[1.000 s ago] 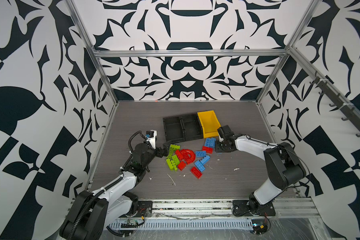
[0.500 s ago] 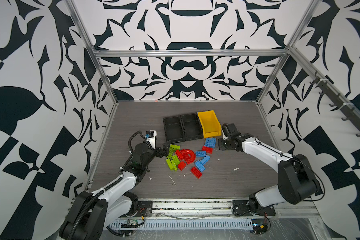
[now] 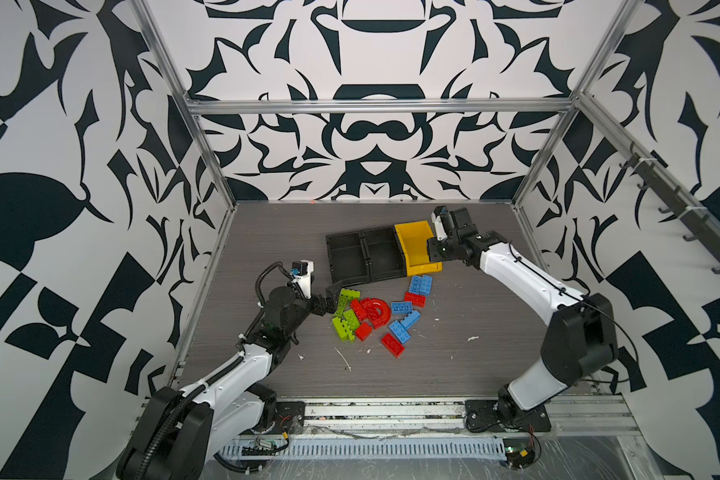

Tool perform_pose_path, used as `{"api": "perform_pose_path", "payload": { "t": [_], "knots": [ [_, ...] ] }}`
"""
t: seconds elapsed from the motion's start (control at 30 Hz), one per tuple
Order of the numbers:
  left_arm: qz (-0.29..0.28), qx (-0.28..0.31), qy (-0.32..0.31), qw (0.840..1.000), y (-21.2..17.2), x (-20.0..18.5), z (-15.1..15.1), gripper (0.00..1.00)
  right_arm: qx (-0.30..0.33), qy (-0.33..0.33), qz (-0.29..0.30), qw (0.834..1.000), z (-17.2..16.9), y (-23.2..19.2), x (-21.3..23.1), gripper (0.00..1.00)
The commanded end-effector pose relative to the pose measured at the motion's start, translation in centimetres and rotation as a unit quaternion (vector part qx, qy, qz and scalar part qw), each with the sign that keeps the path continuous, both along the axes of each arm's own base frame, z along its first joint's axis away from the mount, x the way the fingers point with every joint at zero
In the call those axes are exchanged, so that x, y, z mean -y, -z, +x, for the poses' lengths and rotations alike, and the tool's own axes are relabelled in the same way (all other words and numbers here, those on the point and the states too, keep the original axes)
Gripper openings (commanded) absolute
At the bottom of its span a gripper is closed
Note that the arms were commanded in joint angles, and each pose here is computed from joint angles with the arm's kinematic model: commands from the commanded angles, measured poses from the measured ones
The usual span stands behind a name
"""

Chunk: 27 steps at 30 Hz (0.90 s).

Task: Sort the legos into containers by color
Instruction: 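Grasp a blue brick with the right gripper and drop it into the yellow bin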

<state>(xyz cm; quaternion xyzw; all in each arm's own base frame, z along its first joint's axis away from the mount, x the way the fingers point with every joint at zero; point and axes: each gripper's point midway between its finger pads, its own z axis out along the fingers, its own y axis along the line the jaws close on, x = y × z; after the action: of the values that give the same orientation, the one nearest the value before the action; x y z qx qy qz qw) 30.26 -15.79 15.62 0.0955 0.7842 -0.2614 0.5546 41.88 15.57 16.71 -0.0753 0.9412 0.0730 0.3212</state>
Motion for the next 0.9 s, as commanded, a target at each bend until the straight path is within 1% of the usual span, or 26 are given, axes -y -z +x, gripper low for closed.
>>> {"api": "perform_pose_path", "payload": {
  "t": [0.0, 0.2, 0.4, 0.57, 0.67, 0.77, 0.87],
  "knots": [
    [-0.004, 0.015, 0.005, 1.0, -1.4, 0.2, 0.1, 1.0, 0.013, -0.02, 0.003, 1.0, 2.4, -0.6, -1.1, 0.29],
    [-0.002, 0.011, 0.002, 1.0, -1.0, 0.1, 0.1, 1.0, 0.002, -0.046, 0.009, 0.999, 5.4, 1.7, -3.1, 0.29],
    [-0.001, 0.013, 0.001, 1.0, -1.1, 0.1, 0.1, 1.0, -0.015, -0.05, 0.014, 0.999, 6.9, 4.1, -4.0, 0.29],
    [0.0, 0.016, -0.001, 1.0, -1.2, 0.0, 0.1, 1.0, -0.019, -0.044, 0.012, 0.999, 7.5, 4.9, -4.1, 0.3],
    [-0.003, 0.015, 0.001, 1.0, -1.3, 0.1, 0.1, 1.0, -0.02, -0.04, 0.011, 0.999, 7.7, 5.1, -4.1, 0.35],
    [-0.003, 0.013, 0.001, 1.0, -1.2, 0.1, 0.1, 1.0, -0.015, -0.031, 0.011, 0.999, 7.9, 4.7, -3.9, 0.46],
    [-0.006, 0.011, 0.002, 1.0, -1.2, 0.2, 0.1, 1.0, -0.01, -0.029, 0.013, 0.999, 7.8, 3.8, -3.8, 0.5]
  ]
}}
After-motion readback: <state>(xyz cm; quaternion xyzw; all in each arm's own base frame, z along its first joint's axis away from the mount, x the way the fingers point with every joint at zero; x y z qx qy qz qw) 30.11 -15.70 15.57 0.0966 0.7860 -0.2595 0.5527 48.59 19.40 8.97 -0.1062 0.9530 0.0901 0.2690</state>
